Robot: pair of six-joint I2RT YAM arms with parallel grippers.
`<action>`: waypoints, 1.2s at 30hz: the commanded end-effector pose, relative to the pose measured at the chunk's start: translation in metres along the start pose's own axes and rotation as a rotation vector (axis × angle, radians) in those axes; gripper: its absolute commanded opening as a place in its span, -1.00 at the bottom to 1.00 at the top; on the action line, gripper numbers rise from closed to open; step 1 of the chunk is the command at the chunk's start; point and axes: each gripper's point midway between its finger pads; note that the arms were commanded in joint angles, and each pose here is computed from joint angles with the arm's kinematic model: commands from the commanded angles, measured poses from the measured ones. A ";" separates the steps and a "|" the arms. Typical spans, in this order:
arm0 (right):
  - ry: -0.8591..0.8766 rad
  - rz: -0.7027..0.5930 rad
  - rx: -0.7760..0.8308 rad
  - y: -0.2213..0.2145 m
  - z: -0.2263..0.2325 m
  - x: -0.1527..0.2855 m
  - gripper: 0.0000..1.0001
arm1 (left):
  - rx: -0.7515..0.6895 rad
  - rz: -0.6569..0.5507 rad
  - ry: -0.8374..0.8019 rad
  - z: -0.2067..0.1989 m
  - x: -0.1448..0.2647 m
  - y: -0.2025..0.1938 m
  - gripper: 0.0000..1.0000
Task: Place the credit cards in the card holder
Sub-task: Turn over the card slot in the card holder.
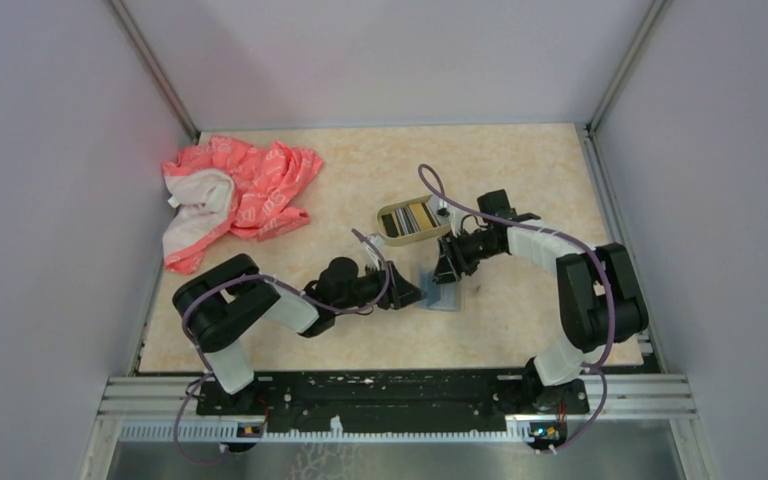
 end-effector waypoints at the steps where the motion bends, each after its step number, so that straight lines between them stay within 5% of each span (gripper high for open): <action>1: -0.054 -0.033 0.031 0.015 -0.010 0.006 -0.04 | -0.036 -0.034 0.040 0.004 0.006 0.007 0.15; 10: -0.230 0.013 0.060 0.011 -0.042 0.013 -0.58 | -0.110 -0.072 0.130 0.009 0.026 0.022 0.15; 17: -0.281 0.036 0.084 0.010 -0.050 0.018 -0.76 | -0.173 -0.099 0.099 -0.011 0.038 0.039 0.11; 29: -0.433 0.015 0.186 0.026 -0.061 0.045 -0.36 | -0.132 0.041 0.018 -0.015 -0.009 0.004 -0.11; 36: -0.408 -0.118 0.347 0.066 -0.031 0.076 -0.17 | -0.098 0.075 0.218 0.039 -0.006 -0.020 -0.19</action>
Point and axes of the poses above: each gripper's point midway between its finger pads, its own x axis back along the fingers, its own z axis along the line the jaws close on, y = z × x, and after that the axes turned 5 degrees about -x, right-handed
